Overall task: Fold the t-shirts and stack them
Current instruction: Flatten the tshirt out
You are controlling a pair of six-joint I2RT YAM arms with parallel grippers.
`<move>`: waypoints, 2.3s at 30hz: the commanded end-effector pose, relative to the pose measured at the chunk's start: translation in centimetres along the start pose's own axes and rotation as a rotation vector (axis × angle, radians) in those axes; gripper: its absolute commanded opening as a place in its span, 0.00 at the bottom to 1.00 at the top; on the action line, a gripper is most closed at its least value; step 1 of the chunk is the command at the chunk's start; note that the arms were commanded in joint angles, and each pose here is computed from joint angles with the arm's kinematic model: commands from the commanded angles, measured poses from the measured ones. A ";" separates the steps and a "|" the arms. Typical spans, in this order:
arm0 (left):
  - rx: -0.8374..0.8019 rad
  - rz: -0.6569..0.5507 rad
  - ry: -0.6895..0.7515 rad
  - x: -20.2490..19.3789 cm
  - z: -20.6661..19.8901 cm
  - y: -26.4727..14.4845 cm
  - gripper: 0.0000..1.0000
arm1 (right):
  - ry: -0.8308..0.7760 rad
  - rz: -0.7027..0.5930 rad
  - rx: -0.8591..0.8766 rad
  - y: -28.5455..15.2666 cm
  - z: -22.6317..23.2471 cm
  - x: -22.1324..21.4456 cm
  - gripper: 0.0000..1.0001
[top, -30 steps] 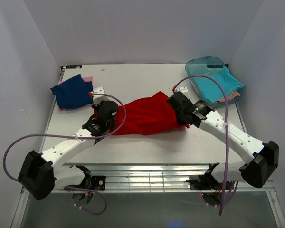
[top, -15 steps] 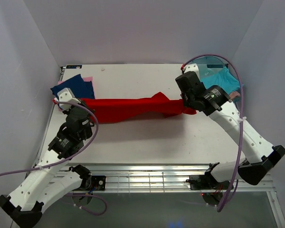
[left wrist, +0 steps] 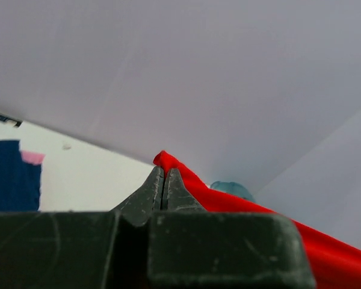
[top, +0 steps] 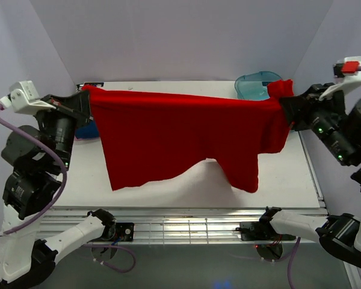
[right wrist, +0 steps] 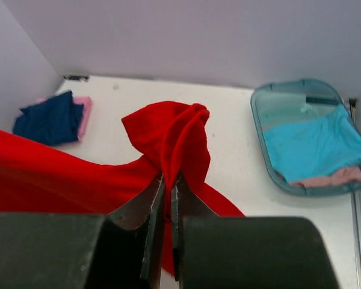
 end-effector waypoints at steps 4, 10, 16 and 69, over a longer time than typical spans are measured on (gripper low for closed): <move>-0.114 -0.054 0.000 4.9 -1.4 -0.8 0.00 | -0.006 -0.268 0.183 -2.4 1.7 5.3 0.08; 0.029 0.035 0.104 1.4 -1.0 1.9 0.00 | -0.107 -0.195 -0.010 4.3 1.5 2.7 0.08; 0.091 0.067 0.278 -1.8 -2.7 6.9 0.00 | -0.257 -0.154 -0.268 11.8 0.9 1.3 0.08; 0.394 0.577 0.372 -30.6 7.9 3.7 0.21 | -0.406 1.053 -0.356 11.4 -4.1 -35.8 0.08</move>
Point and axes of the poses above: each gripper's point midway between its finger pads, its own y axis out along the fingers, its own z axis along the line the jaws close on, x = y × z, the point moved 7 cm from there along -y, back along the fingers, and after that the axes turned 14 degrees about y, right-handed, at the moved point
